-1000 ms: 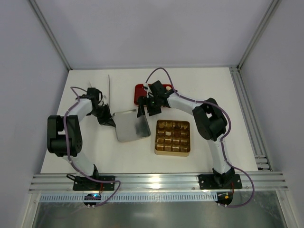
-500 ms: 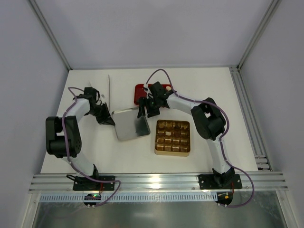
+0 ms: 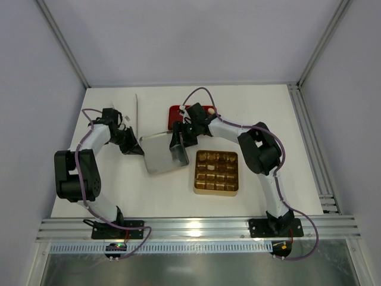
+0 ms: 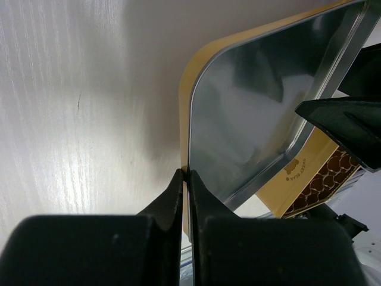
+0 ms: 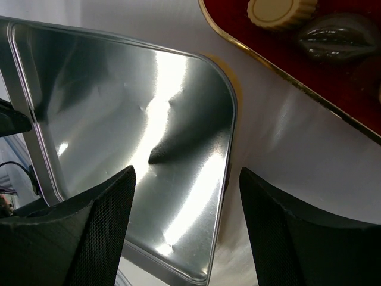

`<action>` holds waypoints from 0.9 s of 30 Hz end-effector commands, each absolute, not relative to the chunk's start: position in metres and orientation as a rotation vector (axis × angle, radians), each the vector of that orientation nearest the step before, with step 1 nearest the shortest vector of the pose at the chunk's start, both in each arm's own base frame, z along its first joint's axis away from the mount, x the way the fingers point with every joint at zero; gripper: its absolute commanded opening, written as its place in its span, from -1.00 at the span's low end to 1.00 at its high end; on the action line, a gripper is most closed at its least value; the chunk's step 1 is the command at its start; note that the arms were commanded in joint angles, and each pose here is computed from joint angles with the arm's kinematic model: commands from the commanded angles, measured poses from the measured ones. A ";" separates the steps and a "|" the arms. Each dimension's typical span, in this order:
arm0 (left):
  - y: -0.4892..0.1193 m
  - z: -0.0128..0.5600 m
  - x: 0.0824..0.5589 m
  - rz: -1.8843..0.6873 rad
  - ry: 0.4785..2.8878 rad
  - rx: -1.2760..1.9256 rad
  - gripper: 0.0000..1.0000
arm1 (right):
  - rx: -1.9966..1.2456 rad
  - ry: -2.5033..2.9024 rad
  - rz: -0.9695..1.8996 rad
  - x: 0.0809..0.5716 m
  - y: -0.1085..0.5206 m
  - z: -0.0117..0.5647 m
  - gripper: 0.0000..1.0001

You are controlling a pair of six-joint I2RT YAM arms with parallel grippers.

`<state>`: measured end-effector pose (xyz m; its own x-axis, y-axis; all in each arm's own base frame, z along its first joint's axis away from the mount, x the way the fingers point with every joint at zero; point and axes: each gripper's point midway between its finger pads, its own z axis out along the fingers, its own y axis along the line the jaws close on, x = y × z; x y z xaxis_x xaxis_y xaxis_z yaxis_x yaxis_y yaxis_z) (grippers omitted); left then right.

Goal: Pack the chocolate

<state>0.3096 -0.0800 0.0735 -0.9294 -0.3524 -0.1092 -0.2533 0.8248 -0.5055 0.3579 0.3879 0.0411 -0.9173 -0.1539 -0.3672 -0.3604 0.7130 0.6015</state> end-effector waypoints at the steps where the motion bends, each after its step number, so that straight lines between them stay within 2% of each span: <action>1: -0.085 0.104 0.320 -0.820 2.718 -0.436 -1.00 | -0.377 2.626 1.092 0.357 0.392 0.039 0.43; 5: -0.087 0.109 0.322 -0.837 2.702 -0.433 -1.00 | -0.349 2.598 1.246 0.351 0.394 0.051 0.32; 7: -0.087 0.112 0.323 -0.843 2.693 -0.433 -1.00 | -0.328 2.556 1.304 0.354 0.396 0.066 0.17; 8: -0.087 0.113 0.323 -0.844 2.691 -0.434 -0.99 | -0.323 2.556 1.323 0.351 0.395 0.067 0.02; 14: -0.088 0.122 0.325 -0.850 2.671 -0.420 -1.00 | -0.283 2.463 1.481 0.347 0.393 0.105 -0.35; 17: -0.087 0.124 0.325 -0.838 2.673 -0.419 -1.00 | -0.279 2.401 1.550 0.348 0.394 0.126 -0.47; 27: -0.090 0.129 0.330 -0.798 2.670 -0.379 -1.00 | -0.296 2.288 1.687 0.341 0.394 0.166 -0.48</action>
